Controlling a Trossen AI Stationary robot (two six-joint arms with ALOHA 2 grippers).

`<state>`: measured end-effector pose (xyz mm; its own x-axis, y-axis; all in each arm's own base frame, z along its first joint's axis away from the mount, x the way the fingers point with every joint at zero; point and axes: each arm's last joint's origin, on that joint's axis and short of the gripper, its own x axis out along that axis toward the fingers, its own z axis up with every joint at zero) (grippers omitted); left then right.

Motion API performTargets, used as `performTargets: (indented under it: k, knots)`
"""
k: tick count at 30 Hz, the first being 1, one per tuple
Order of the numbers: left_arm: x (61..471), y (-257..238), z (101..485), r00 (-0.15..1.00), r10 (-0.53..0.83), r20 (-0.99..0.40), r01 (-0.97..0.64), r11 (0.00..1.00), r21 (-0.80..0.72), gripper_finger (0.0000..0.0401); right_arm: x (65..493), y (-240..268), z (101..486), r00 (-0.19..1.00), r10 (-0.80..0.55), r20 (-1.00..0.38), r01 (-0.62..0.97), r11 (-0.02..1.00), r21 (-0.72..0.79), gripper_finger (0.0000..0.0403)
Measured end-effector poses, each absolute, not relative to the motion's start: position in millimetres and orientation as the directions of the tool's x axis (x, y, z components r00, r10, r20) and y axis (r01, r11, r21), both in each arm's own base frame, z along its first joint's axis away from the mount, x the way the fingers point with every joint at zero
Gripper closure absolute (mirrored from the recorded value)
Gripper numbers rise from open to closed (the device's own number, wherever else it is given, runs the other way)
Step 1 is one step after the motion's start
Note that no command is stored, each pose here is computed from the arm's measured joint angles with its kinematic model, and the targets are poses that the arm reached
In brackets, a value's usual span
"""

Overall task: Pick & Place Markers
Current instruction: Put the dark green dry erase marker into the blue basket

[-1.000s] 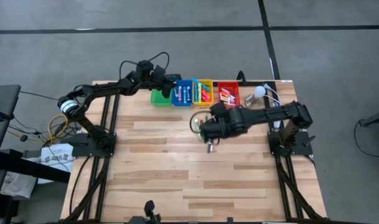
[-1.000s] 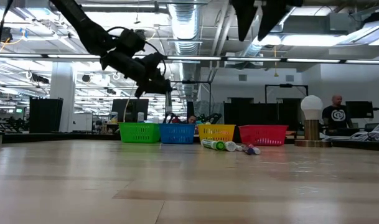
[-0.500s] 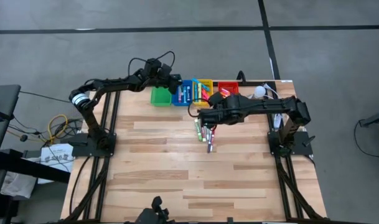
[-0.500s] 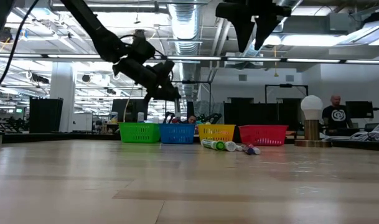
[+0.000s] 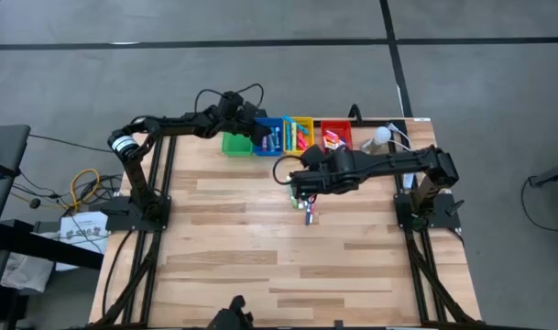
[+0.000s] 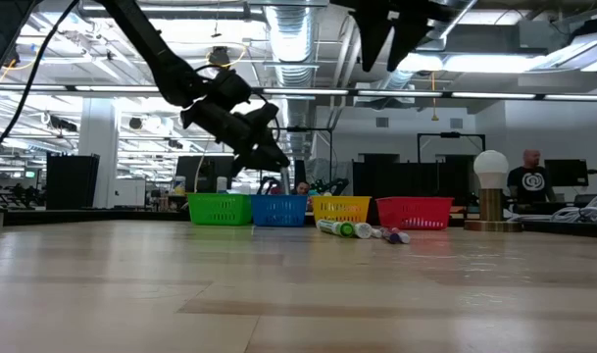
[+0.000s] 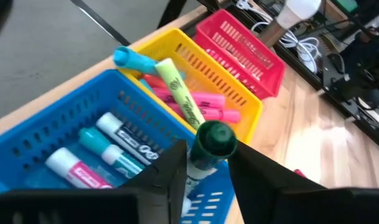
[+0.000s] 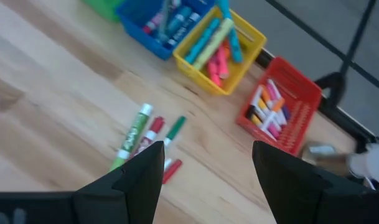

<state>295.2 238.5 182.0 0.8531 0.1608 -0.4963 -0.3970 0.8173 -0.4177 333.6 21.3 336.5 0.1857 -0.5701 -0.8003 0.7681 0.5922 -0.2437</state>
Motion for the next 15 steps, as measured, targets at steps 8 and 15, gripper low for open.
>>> performTargets:
  k: [8, 15]
  knots:
    - [299, 233, 182, 0.855, 0.146, -0.498, -0.384, 0.823, -0.418, 0.0243, 343, 39, 339, 0.31, -0.545, -0.779, 0.718, 0.671, -0.184, 0.0168]
    - [297, 233, 180, 0.844, 0.14, -0.518, -0.384, 0.832, -0.401, 0.0229, 345, 49, 340, 0.35, -0.531, -0.772, 0.704, 0.692, -0.157, 0.0168]
